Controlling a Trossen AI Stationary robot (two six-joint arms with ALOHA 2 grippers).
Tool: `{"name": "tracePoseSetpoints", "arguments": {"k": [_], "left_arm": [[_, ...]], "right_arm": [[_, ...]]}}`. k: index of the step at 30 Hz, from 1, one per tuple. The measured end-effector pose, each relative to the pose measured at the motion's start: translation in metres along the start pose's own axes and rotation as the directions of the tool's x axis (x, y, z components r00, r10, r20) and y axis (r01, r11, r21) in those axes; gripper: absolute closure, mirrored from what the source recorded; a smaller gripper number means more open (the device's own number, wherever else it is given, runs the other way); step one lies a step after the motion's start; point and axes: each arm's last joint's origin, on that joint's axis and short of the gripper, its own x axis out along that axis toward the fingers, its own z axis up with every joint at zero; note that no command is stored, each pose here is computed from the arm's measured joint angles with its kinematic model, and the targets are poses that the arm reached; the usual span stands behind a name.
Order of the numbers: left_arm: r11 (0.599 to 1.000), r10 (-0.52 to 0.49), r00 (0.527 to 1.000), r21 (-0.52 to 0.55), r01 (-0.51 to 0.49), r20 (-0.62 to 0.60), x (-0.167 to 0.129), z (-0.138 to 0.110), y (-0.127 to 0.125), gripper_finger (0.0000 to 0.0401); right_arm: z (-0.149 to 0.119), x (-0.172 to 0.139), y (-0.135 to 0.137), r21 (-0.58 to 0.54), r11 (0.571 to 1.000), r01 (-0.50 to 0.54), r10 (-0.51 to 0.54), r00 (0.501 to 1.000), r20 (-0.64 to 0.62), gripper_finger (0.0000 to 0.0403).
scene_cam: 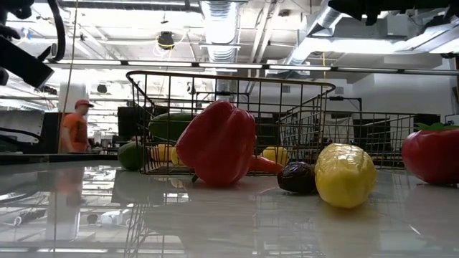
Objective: Sort produce into baskets
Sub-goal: Put the brown potato into the left wire basket
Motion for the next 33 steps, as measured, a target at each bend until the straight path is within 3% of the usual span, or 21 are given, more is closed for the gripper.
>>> {"name": "tracePoseSetpoints", "arguments": {"k": [6, 13, 18, 21, 24, 28, 33], "left_arm": [[1.000, -0.022, 1.000, 0.018, 0.022, 0.008, -0.001, 0.003, -0.001, 0.0191], [0.981, -0.152, 0.988, 0.123, 0.150, 0.010, -0.027, 0.020, -0.011, 0.0204], [0.907, -0.337, 0.940, 0.285, 0.309, 0.054, -0.076, 0.034, -0.024, 0.0204], [0.820, -0.477, 0.864, 0.434, 0.373, 0.158, -0.111, 0.045, -0.032, 0.0204], [0.758, -0.573, 0.752, 0.560, 0.335, 0.325, -0.146, 0.061, -0.034, 0.0203], [0.802, -0.540, 0.641, 0.564, 0.195, 0.546, -0.173, 0.093, -0.016, 0.0203], [0.843, -0.489, 0.540, 0.529, 0.092, 0.685, -0.184, 0.141, 0.014, 0.0203]], "right_arm": [[0.000, 0.000, 0.000, 0.001, 1.000, 0.001, -0.001, 1.000, 0.001, 0.0149], [0.000, 0.000, 0.000, 0.001, 1.000, 0.002, -0.002, 1.000, 0.001, 0.0149], [0.000, 0.000, 0.000, 0.004, 1.000, 0.005, -0.005, 1.000, 0.000, 0.0149], [0.000, 0.000, 0.000, 0.003, 1.000, 0.005, -0.005, 1.000, 0.000, 0.0149], [0.000, 0.000, 0.000, 0.004, 1.000, 0.005, -0.005, 1.000, 0.000, 0.0149], [0.000, 0.000, 0.000, 0.030, 1.000, 0.004, -0.004, 1.000, 0.000, 0.0149], [0.000, 0.000, 0.000, 0.045, 0.999, 0.004, -0.004, 1.000, 0.000, 0.0149]]}}
